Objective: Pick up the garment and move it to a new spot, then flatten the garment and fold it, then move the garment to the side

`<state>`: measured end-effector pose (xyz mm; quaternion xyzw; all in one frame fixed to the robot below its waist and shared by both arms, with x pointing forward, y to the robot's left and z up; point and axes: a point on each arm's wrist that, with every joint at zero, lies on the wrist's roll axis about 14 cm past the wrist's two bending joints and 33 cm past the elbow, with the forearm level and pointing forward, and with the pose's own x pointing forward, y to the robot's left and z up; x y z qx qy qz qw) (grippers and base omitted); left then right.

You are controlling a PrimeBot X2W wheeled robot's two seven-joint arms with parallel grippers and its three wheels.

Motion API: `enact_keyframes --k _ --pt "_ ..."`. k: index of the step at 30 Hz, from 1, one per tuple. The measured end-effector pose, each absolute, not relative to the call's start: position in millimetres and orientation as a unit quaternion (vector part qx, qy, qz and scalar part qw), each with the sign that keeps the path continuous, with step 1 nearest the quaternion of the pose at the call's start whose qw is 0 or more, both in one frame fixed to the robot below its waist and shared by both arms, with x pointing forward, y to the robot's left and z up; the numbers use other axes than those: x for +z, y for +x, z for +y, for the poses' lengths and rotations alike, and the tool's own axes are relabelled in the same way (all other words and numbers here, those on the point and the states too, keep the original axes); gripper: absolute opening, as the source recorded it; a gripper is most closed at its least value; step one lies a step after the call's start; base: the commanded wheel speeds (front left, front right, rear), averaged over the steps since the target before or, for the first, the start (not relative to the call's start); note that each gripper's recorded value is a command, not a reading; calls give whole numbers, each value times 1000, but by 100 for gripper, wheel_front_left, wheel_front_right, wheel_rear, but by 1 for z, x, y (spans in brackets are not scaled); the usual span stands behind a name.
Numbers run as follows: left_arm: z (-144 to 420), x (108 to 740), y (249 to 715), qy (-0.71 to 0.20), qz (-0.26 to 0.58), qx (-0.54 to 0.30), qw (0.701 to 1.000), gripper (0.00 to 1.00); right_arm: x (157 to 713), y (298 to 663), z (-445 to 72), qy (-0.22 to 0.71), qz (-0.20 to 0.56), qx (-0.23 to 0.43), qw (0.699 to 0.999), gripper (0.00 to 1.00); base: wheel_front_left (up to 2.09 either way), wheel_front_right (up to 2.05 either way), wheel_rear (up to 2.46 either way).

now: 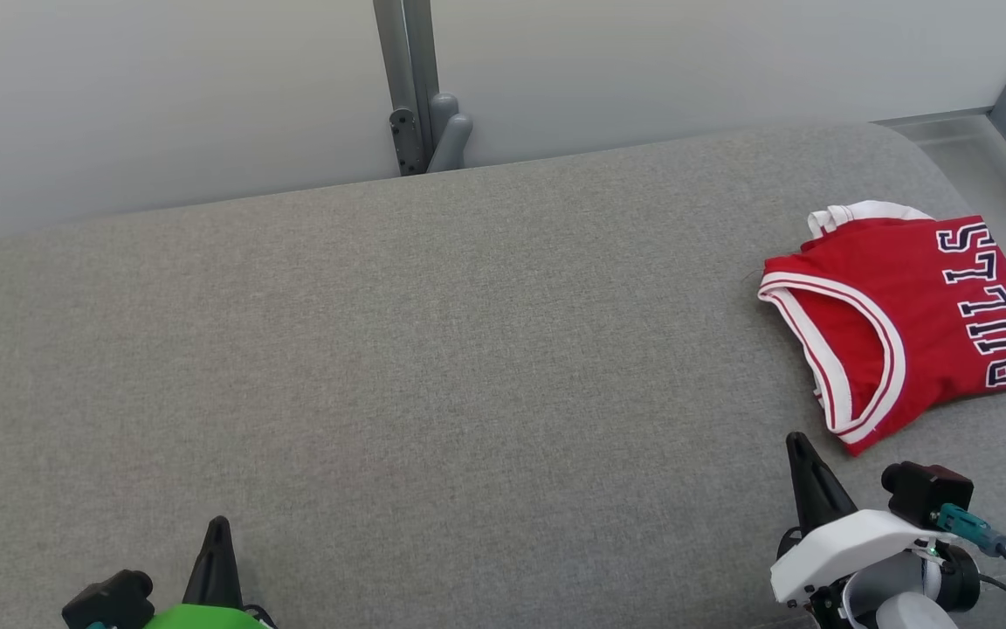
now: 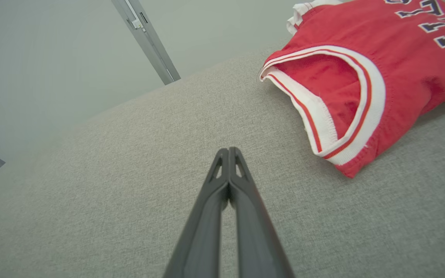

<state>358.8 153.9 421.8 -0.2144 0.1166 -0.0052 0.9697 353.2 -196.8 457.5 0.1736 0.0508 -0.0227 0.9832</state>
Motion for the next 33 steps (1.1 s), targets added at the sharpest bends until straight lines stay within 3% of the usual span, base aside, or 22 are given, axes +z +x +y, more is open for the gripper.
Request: enact_keyframes --k 33 --pt "170 446 375 -437 91 34 894 0 469 364 -208 412 38 -56 909 0 0 0 0"
